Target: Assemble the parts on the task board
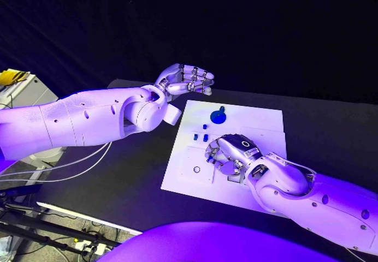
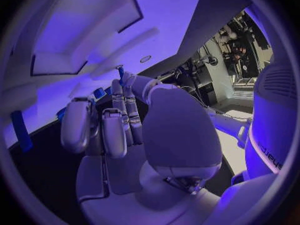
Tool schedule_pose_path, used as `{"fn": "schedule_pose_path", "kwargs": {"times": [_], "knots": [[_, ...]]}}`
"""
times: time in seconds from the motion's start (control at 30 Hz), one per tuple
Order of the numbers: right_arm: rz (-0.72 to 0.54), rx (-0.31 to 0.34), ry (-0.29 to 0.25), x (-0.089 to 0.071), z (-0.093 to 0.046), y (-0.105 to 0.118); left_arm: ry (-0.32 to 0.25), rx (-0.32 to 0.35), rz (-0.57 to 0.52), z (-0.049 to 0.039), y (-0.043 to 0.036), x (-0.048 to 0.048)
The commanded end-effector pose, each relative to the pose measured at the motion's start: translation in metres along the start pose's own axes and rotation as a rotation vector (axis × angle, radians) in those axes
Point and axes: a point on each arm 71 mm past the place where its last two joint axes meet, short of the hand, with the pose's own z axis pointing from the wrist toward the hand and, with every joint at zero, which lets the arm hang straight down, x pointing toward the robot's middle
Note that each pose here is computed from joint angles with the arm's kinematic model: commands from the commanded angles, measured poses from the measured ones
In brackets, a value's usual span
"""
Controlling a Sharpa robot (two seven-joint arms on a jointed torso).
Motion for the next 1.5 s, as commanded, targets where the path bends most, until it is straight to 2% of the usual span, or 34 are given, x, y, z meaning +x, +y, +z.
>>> {"fn": "schedule_pose_path", "kwargs": {"times": [0.03, 0.77, 1.17, 1.5], "knots": [[-0.016, -0.005, 0.021, 0.002, 0.000, 0.001, 0.011, 0.000, -0.008, 0.0007, -0.0005, 0.0016], [-0.049, 0.022, 0.009, 0.005, 0.004, -0.002, 0.017, -0.006, -0.008, 0.0007, -0.0001, 0.0022], [-0.040, 0.006, 0.063, 0.013, 0.003, 0.003, 0.017, -0.006, -0.007, 0.0005, -0.0001, 0.0019], [-0.059, 0.029, 0.084, 0.016, 0.003, -0.003, 0.014, -0.008, -0.006, 0.0003, -0.0003, 0.0012]]}}
